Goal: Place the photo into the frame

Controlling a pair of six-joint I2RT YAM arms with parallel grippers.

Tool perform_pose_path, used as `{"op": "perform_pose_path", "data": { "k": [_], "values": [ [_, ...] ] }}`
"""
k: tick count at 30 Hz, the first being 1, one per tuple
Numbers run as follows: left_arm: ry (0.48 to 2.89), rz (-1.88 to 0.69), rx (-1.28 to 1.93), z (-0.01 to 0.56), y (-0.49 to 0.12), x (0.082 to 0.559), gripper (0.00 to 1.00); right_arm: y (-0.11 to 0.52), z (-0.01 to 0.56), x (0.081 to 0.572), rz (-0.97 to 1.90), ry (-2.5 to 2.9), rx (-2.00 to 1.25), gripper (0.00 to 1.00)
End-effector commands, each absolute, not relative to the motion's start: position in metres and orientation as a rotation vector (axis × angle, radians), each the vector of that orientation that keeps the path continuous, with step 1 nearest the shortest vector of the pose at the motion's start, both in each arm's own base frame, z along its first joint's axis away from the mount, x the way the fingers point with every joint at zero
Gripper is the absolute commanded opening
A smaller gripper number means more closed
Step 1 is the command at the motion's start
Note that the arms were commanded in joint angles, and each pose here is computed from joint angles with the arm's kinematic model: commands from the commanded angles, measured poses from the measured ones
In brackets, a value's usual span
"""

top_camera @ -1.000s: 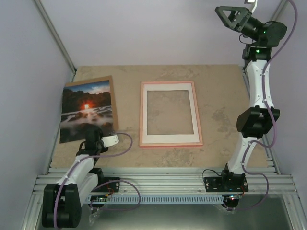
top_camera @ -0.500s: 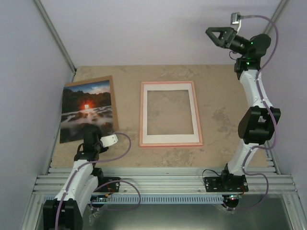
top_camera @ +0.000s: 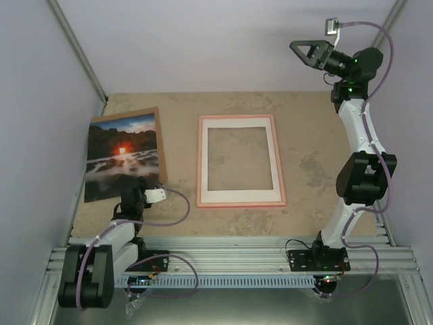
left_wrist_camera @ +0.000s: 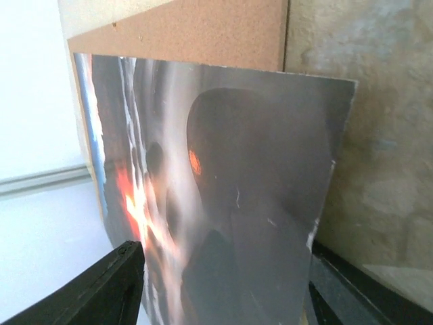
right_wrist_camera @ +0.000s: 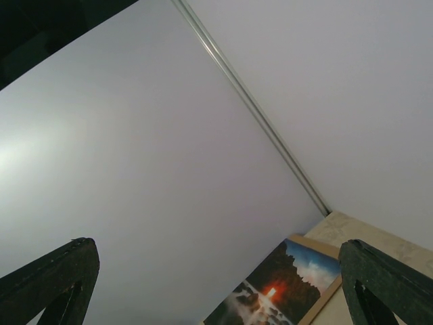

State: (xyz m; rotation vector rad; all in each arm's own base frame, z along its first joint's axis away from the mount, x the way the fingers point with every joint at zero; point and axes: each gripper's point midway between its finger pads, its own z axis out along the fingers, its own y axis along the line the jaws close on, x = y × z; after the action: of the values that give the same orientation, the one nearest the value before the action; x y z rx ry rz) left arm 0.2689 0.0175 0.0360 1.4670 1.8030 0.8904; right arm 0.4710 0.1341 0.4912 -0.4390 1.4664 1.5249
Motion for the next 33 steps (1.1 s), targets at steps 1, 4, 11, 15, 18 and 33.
{"op": "perform_pose_path", "data": {
  "k": [1, 4, 11, 15, 18, 33],
  "values": [
    [1.785, 0.811, 1.603, 0.005, 0.006, 0.256, 0.61, 0.135, 0.505, 0.459, 1.497, 1.444, -0.487, 0.98],
    [1.749, 0.775, 1.635, 0.003, -0.002, 0.256, 0.48, 0.135, 0.502, 0.46, 1.496, 1.454, -0.485, 0.98],
    [1.811, 0.688, 1.612, 0.007, -0.008, 0.267, 0.0, 0.136, 0.49, 0.457, 1.468, 1.472, -0.496, 0.98],
    [1.853, 0.676, 1.569, 0.022, -0.007, 0.275, 0.0, 0.137, 0.48, 0.455, 1.427, 1.495, -0.521, 0.98],
    [1.875, 0.625, 1.529, 0.042, -0.011, 0.276, 0.0, 0.139, 0.466, 0.454, 1.387, 1.528, -0.541, 0.98],
    [1.881, 0.303, 1.36, 0.163, -0.048, 0.272, 0.0, 0.189, 0.348, 0.428, 0.882, 1.502, -1.008, 0.98]
  ]
}}
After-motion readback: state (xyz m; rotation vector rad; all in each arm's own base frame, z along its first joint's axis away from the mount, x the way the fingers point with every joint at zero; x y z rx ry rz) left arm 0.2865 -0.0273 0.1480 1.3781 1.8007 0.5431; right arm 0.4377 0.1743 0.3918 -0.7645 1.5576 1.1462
